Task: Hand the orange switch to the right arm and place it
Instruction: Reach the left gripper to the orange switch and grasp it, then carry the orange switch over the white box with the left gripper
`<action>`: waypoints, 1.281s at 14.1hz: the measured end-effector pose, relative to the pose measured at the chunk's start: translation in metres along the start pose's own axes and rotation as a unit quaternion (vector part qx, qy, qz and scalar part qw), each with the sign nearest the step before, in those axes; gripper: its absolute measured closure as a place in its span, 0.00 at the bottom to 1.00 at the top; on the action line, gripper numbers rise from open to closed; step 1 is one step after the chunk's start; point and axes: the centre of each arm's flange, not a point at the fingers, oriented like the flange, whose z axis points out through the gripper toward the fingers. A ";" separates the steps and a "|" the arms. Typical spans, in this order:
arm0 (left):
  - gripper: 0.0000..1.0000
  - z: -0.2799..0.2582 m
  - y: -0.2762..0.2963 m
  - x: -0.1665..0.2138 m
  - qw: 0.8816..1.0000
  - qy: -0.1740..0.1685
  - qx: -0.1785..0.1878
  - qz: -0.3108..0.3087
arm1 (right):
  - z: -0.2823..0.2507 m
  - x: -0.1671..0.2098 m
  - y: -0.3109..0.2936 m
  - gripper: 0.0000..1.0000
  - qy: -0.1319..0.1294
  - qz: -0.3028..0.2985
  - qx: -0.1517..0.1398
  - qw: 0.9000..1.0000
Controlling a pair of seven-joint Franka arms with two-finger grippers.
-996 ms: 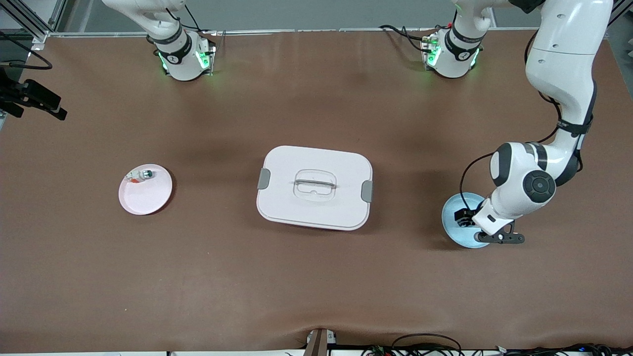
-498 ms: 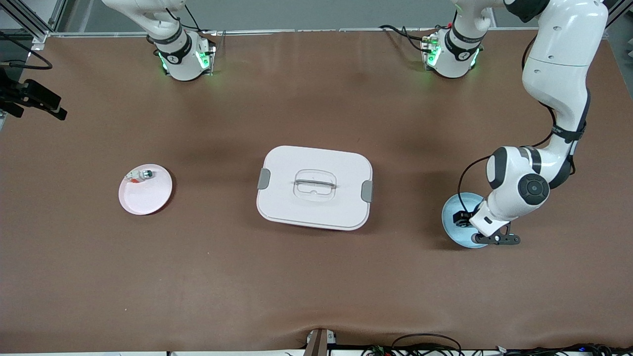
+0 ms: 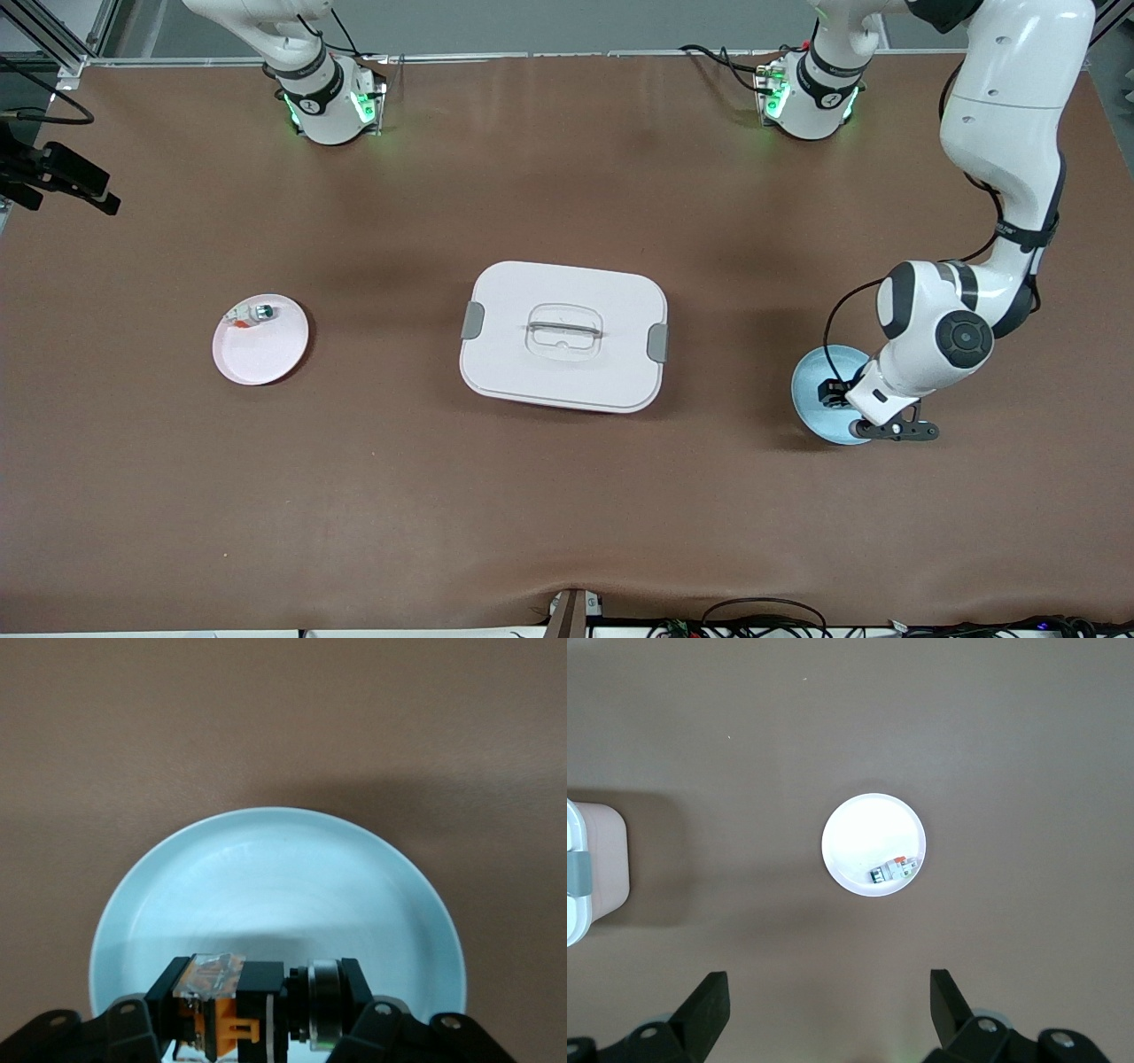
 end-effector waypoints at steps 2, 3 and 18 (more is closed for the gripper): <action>0.28 -0.036 0.004 0.002 1.000 -0.004 0.002 0.003 | 0.000 0.000 0.001 0.00 0.000 0.001 0.001 1.000; 0.28 -0.055 0.009 0.002 1.000 -0.004 0.001 0.006 | 0.001 0.001 0.001 0.00 0.000 0.002 0.002 1.000; 0.28 -0.247 0.224 -0.021 0.970 -0.059 -0.116 -0.205 | 0.001 0.004 0.000 0.00 0.009 0.000 0.004 1.000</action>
